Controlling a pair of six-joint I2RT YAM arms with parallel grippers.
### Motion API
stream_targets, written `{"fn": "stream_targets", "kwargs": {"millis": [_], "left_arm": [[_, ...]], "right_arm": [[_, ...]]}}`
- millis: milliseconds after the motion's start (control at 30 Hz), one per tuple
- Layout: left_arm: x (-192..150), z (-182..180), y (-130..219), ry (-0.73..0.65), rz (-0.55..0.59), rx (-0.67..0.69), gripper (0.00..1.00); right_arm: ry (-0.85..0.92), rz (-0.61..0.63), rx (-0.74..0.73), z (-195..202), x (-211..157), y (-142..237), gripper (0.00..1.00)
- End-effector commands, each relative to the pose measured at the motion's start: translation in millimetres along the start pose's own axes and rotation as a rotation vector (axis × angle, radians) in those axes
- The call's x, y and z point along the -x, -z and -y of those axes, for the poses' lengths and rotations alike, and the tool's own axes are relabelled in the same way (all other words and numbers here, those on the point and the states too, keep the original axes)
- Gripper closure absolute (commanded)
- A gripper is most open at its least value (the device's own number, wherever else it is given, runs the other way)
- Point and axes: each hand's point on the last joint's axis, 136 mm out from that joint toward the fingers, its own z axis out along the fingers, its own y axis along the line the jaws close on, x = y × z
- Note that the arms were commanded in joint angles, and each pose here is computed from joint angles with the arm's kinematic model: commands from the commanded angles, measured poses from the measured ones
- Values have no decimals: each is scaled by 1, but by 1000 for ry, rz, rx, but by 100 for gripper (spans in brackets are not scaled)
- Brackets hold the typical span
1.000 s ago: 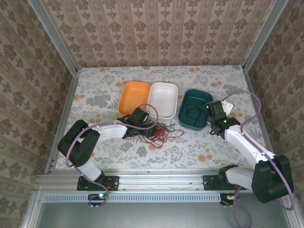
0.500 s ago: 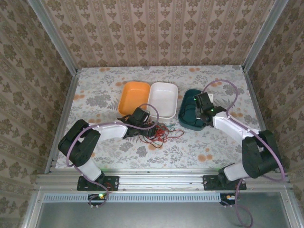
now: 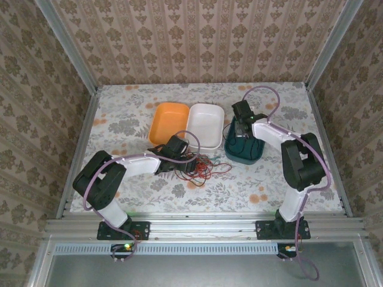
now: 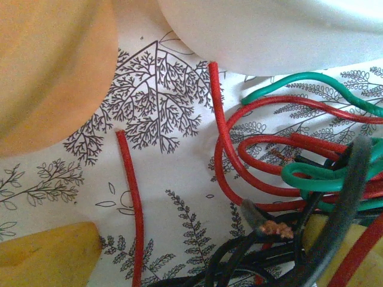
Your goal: Untangle the cables
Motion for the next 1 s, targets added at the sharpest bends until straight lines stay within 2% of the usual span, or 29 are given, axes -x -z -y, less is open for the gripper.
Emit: {"fn": "stream_targets", "kwargs": {"millis": [0, 100, 367, 800, 867, 967], "left_arm": [[-22, -1, -8, -26, -80, -7, 10], [-21, -1, -8, -25, -76, -7, 10], [-23, -4, -8, -13, -75, 5, 10], [-23, -2, -10, -25, -80, 10, 10], [-22, -2, -9, -25, -78, 11, 10], [-22, 0, -9, -29, -77, 8, 10]], "right_arm": [[-36, -66, -10, 8, -5, -2, 96], [-96, -76, -30, 25, -3, -3, 100], [-189, -75, -51, 62, -9, 4, 100], [-163, -135, -21, 41, -17, -15, 100], [-156, -128, -5, 37, -16, -13, 96], [-155, -76, 17, 34, -7, 0, 81]]}}
